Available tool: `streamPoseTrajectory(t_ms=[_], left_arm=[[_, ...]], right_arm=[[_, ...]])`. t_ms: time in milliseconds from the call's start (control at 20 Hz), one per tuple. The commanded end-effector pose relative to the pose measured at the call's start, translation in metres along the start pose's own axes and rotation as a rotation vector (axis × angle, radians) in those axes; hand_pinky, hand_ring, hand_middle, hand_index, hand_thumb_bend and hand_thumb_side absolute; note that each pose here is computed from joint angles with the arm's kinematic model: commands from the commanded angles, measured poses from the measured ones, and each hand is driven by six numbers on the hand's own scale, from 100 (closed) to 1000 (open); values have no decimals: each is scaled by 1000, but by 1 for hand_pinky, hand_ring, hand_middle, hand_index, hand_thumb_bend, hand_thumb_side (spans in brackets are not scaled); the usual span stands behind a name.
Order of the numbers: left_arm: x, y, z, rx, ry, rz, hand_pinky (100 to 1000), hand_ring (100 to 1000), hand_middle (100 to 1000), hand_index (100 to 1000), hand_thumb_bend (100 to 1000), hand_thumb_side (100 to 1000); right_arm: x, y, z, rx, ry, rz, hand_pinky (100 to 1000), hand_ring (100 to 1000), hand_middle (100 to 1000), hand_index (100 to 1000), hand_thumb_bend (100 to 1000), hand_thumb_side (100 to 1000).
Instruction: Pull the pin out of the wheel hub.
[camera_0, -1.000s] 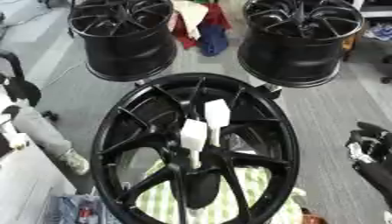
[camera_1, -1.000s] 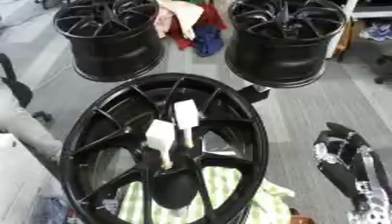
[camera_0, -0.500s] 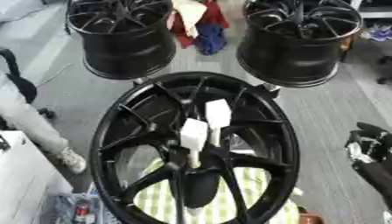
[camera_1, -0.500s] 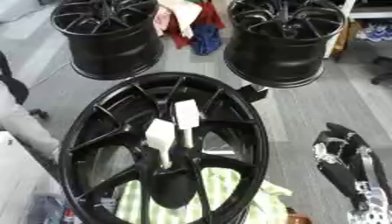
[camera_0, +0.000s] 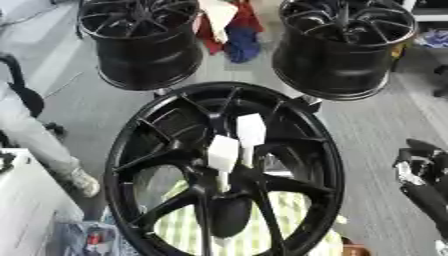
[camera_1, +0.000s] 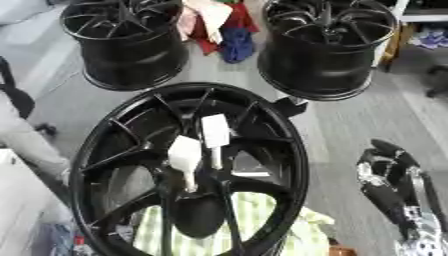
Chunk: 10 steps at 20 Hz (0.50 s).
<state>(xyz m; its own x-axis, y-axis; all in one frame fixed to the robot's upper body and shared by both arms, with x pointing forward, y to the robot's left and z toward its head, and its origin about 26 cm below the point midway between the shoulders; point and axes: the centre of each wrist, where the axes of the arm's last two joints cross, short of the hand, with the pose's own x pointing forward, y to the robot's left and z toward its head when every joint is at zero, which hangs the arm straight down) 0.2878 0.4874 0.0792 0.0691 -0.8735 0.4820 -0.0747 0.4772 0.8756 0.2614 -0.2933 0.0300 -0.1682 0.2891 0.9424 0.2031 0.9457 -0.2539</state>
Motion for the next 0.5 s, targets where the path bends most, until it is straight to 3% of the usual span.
streamPoseTrajectory(t_ms=[50,250,500], left_arm=[[22,2,-1,118,-118,83,604,703,720,819,309,428],[49,-20,5,226,-224,245,565,659,669,788,281,390],[87,-39,9,311,-254,454,549,625,627,768,227,327]], right_arm=[[6,-3,-3,-10,-24,1,686,587,653,787,100,266],[7,-2,-4,-10,-26,-7,686,587,653,788,100,266],[7,0,-4,-11,-27,-17,686,587,653,788,100,267]])
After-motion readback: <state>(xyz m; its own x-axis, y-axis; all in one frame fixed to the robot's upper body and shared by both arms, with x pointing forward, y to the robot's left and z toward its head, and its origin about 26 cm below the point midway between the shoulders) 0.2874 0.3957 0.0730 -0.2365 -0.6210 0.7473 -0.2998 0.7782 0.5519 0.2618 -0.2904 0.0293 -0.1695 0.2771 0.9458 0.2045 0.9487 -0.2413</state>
